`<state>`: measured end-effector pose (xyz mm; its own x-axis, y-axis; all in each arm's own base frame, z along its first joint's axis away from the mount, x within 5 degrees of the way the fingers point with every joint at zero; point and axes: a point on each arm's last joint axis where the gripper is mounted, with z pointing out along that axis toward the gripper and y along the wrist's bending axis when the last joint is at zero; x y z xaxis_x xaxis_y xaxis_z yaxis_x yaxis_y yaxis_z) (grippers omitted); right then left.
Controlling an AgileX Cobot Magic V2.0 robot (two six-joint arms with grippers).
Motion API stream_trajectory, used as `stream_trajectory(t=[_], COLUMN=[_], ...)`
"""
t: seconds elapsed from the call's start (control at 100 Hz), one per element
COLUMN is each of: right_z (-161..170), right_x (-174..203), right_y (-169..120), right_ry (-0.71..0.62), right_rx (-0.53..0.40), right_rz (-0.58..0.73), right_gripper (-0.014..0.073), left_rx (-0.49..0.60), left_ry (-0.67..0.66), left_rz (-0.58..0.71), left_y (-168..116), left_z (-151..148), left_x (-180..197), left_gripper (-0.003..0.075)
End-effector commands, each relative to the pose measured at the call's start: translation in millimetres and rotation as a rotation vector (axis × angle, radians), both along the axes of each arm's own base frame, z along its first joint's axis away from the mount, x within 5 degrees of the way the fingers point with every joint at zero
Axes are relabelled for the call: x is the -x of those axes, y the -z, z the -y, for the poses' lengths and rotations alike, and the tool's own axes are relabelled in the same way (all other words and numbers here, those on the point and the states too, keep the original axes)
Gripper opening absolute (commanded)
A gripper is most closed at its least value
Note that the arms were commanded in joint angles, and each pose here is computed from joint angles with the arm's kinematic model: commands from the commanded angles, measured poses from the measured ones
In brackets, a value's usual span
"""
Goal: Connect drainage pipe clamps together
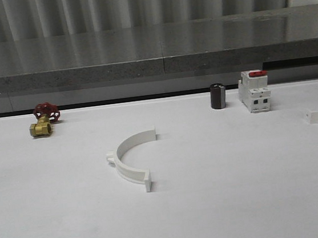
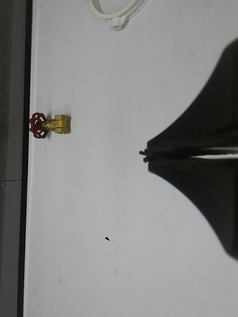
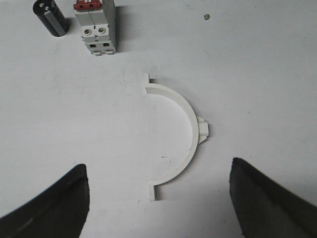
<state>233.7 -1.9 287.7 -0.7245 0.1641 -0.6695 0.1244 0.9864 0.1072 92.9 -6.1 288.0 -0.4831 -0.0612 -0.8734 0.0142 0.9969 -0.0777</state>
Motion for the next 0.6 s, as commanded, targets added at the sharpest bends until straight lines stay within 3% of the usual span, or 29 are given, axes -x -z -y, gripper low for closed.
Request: stream_trajectory(t=[0.0,0.27,0.59], right_z=[8,31,32], right_x=[-24,-87,-113], right_y=[-14,16,67], right_ry=[0.033,0.016,-0.062], right_rx=[-0.002,0.027,0.036], right_rz=[0.012,-0.183,-0.308], right_gripper=[0.0573,0.0573,0.0573], left_rx=[0.014,0.014,0.014], left_ry=[0.006,0.006,0.006], left_rz=[0.097,0.097,0.097], left_y=[-15,-15,-15], left_z=[1,1,1], left_x=[-3,-3,-3], left_gripper=[-0.002,-0.002,-0.002])
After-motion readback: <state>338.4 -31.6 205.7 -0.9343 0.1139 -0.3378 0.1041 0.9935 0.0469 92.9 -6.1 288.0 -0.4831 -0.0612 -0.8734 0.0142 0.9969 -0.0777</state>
